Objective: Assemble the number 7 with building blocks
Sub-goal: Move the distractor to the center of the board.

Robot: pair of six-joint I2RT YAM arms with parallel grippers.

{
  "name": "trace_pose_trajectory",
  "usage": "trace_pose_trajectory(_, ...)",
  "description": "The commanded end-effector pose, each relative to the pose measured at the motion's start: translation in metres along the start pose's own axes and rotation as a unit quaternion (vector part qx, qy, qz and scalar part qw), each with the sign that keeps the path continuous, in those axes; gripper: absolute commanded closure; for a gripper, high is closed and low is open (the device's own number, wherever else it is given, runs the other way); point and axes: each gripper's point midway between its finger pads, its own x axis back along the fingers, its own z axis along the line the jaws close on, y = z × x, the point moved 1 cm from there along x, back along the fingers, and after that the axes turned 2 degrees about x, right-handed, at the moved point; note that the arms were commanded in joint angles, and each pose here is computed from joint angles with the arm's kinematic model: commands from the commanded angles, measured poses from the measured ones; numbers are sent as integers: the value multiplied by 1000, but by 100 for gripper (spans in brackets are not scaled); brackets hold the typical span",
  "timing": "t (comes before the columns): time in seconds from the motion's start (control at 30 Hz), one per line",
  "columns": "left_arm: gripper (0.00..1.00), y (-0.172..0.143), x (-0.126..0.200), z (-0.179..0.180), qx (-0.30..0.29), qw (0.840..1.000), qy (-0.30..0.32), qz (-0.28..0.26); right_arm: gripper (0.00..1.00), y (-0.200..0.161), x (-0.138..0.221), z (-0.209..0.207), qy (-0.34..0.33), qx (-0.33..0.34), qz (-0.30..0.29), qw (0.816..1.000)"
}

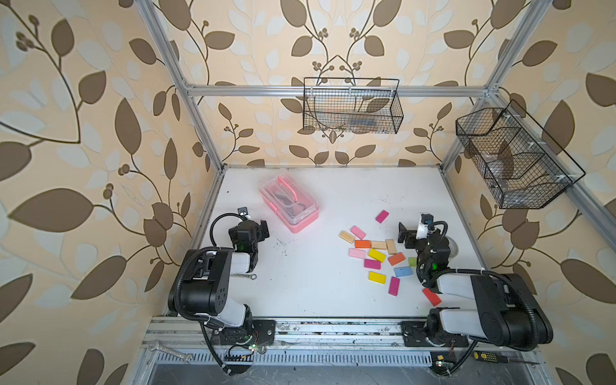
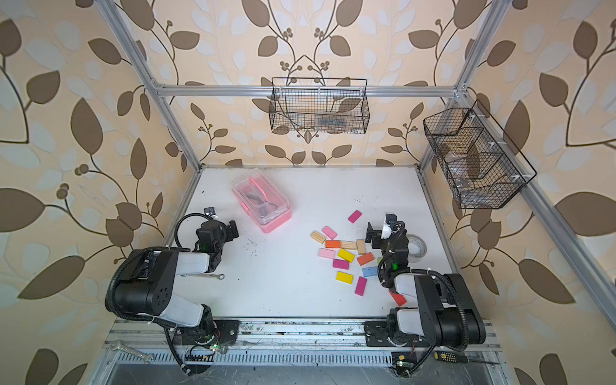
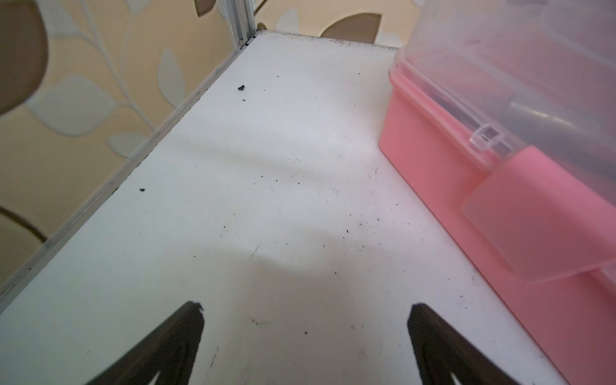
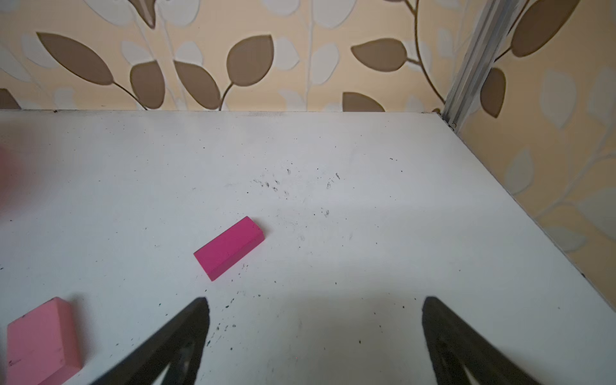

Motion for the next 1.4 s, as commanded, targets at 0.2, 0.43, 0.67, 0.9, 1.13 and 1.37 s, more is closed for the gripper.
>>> trace_pose_trajectory(0.2, 1, 12, 0, -1, 7, 1000, 1, -19, 0, 9, -2, 1, 4, 0, -16, 1000)
trace_pose_trajectory(0.43, 1, 13, 1, -1, 8, 1000, 1, -20, 0, 10, -3, 0, 9, -5, -16, 1000)
trace_pose_trajectory(0.67, 1, 13, 1, -1, 8, 1000, 1, -21, 0, 10, -3, 0, 8, -4, -16, 1000)
trace_pose_trajectory(0.9, 1, 13, 0, -1, 8, 1000, 1, -20, 0, 9, -2, 0, 8, -4, -16, 1000)
trace_pose_trajectory(1.13, 1, 13, 0, -1, 8, 1000, 1, -21, 0, 9, -2, 0, 9, -4, -17, 1000)
trace_pose_trajectory(1.37, 1, 12, 2, -1, 8, 1000, -2, -23, 0, 10, -2, 0, 9, -4, -18, 1000)
